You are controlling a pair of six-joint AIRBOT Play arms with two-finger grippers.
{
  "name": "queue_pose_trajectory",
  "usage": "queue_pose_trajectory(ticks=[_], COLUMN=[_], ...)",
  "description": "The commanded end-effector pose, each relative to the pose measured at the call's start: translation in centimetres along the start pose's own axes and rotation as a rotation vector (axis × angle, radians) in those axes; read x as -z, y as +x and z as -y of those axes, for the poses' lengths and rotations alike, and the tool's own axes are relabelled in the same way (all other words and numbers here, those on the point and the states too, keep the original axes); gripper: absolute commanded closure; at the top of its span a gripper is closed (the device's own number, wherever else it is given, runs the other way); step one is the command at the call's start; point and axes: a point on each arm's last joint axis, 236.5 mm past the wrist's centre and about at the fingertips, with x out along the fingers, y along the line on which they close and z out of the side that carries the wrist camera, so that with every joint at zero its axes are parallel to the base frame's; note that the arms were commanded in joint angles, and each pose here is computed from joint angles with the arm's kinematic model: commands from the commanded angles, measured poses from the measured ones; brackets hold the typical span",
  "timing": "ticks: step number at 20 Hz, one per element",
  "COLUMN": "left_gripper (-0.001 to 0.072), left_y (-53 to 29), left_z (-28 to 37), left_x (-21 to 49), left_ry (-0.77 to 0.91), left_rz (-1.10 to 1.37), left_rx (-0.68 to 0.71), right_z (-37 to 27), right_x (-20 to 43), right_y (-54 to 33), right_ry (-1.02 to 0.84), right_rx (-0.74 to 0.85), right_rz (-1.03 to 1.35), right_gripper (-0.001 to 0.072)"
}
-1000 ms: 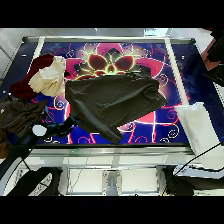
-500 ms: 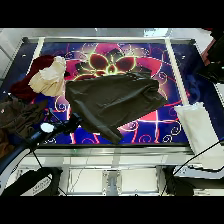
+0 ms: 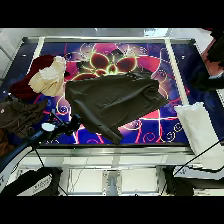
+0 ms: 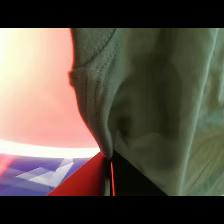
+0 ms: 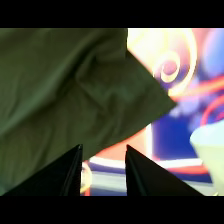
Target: Fold the shirts.
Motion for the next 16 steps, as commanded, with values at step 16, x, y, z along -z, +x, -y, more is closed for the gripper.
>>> queue_pose_trajectory(ticks=[16], left_gripper=[0.0694], left_y=[-0.9], left_z=[5.0], left_x=[-1.1], left_ry=[0.128], left_rz=[-0.004], left_rx=[0.097], right_z=[5.1], right_x=[5.7], right_y=[16.6], right_ry=[0.439], right_rx=[-0.034], right_rz=[0.050], right_gripper=[0.0364])
